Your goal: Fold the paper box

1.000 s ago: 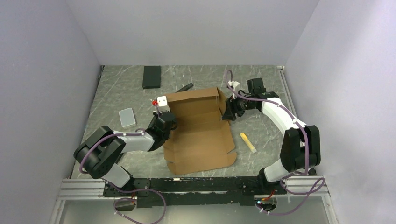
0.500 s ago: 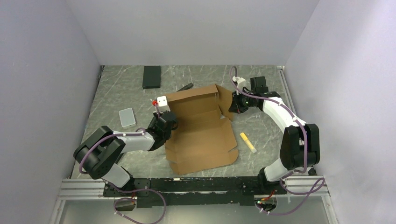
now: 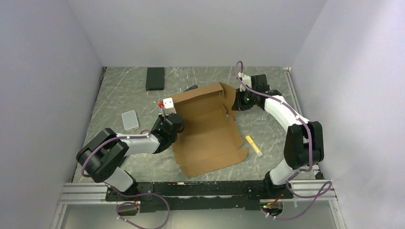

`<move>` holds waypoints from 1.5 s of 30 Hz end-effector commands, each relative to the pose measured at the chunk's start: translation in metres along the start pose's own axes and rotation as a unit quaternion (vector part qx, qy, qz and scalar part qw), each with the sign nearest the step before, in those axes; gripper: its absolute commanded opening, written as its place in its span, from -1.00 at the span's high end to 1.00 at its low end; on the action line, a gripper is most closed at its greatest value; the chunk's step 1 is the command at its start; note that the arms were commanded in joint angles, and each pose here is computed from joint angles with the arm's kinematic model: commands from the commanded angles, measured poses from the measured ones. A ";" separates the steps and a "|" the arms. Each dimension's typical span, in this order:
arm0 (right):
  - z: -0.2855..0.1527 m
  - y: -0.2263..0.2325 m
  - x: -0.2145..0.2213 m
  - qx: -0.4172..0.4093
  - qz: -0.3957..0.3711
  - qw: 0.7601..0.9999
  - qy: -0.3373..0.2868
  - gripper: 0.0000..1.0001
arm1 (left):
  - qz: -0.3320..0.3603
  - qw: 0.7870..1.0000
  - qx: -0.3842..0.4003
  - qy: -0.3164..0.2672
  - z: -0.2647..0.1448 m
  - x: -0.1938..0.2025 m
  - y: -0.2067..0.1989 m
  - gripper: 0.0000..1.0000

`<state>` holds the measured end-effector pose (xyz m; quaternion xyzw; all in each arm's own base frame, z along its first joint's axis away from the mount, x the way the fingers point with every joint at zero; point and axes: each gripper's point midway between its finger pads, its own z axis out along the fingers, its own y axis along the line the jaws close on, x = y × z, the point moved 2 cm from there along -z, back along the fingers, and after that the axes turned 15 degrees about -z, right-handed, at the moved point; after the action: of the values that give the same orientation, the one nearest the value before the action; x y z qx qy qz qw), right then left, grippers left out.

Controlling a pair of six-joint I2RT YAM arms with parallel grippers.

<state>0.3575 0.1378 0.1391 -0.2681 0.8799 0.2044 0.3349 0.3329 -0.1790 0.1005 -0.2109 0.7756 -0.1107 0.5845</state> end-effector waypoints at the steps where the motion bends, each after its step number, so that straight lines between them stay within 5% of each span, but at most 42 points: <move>1: -0.009 0.002 -0.046 0.044 -0.100 0.993 -0.046 1.00 | 0.016 1.000 0.021 -0.007 0.003 -0.003 -0.017 1.00; 4: -0.013 -0.005 -0.055 0.086 -0.146 0.984 -0.057 1.00 | 0.030 0.999 0.026 -0.011 0.004 -0.005 -0.018 1.00; 12: 0.006 0.034 -0.053 -0.055 -0.009 0.998 -0.035 1.00 | 0.033 0.999 0.029 -0.017 0.004 -0.009 -0.021 1.00; 17: -0.007 0.009 -0.068 0.021 -0.116 0.993 -0.029 1.00 | 0.056 0.997 0.041 -0.030 0.002 -0.016 -0.022 1.00; 20: -0.013 0.015 -0.070 -0.022 -0.126 0.992 -0.024 1.00 | 0.057 0.996 0.047 -0.041 0.000 -0.022 -0.023 1.00; 22: -0.012 0.023 -0.060 -0.038 -0.177 0.983 0.008 0.87 | 0.047 0.997 0.054 -0.043 -0.002 -0.026 -0.025 1.00; 25: -0.014 -0.007 -0.052 0.058 -0.209 0.976 0.029 0.61 | 0.027 0.998 0.056 -0.032 -0.007 -0.029 -0.028 1.00; 30: -0.055 -0.013 -0.054 0.036 -0.228 0.972 -0.038 -0.15 | -0.002 0.998 0.057 -0.021 -0.015 -0.032 -0.028 1.00; 32: -0.075 -0.004 -0.062 0.021 -0.250 0.965 -0.079 -0.27 | -0.008 0.998 0.056 -0.016 -0.015 -0.032 -0.029 1.00; 39: -0.125 0.035 -0.078 -0.015 -0.304 0.937 -0.171 -0.38 | -0.017 0.999 0.048 -0.006 -0.016 -0.029 -0.026 1.00; 45: -0.111 0.009 -0.050 0.006 -0.234 0.963 -0.132 -0.36 | -0.025 0.999 0.042 -0.013 -0.018 -0.033 -0.024 1.00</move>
<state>0.3216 0.1133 0.2909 -0.4621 0.7017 0.1412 0.5236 0.3249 -0.1838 0.1180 -0.1741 0.7857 -0.1202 0.5813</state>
